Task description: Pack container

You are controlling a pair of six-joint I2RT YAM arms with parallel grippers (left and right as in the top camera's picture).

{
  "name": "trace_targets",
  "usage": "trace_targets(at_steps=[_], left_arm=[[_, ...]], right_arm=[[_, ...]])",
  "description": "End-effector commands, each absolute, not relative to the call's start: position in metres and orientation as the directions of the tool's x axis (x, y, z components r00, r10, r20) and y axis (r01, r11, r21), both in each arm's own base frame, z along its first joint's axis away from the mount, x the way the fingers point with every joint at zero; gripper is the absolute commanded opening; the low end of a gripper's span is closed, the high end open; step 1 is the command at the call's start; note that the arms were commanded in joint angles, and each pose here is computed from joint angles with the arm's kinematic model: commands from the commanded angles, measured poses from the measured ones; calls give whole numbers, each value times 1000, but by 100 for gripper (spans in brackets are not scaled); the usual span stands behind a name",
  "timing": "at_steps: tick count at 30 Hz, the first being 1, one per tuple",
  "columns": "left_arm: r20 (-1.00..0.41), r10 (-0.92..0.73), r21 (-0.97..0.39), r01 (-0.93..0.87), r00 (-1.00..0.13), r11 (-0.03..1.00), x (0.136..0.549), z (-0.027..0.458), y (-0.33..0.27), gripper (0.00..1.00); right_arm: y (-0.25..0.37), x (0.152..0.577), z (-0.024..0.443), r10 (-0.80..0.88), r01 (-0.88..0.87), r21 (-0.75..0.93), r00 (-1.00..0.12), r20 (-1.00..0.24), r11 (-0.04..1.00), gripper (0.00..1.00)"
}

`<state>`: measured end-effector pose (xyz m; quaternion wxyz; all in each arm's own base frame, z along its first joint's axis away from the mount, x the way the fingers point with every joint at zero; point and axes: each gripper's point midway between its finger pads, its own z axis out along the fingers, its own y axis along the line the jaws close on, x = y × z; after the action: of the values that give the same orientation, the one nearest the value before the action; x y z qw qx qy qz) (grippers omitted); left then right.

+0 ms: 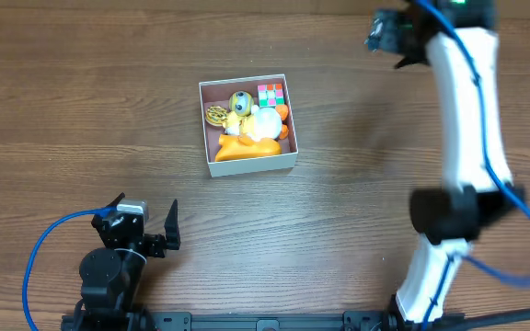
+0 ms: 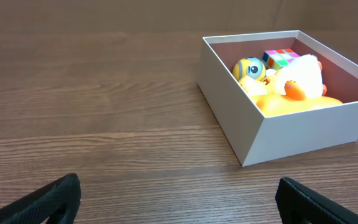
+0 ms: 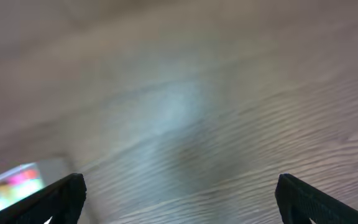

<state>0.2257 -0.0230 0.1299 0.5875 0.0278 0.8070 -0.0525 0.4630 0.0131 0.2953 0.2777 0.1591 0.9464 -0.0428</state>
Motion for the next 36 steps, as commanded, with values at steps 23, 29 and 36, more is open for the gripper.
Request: trace_targets(at_steps=[23, 29, 36], left_arm=[[-954, -33, -64, 93, -299, 994, 226, 130, -21, 100], [-954, -33, -64, 93, -299, 994, 226, 130, -21, 100], [-954, -33, -64, 93, -299, 994, 226, 130, -21, 100]], right_arm=[[5, 237, 318, 362, 71, 355, -223, -905, 932, 100], [11, 234, 279, 365, -14, 369, -104, -925, 929, 100], [10, 223, 247, 367, -28, 369, -55, -929, 929, 100]])
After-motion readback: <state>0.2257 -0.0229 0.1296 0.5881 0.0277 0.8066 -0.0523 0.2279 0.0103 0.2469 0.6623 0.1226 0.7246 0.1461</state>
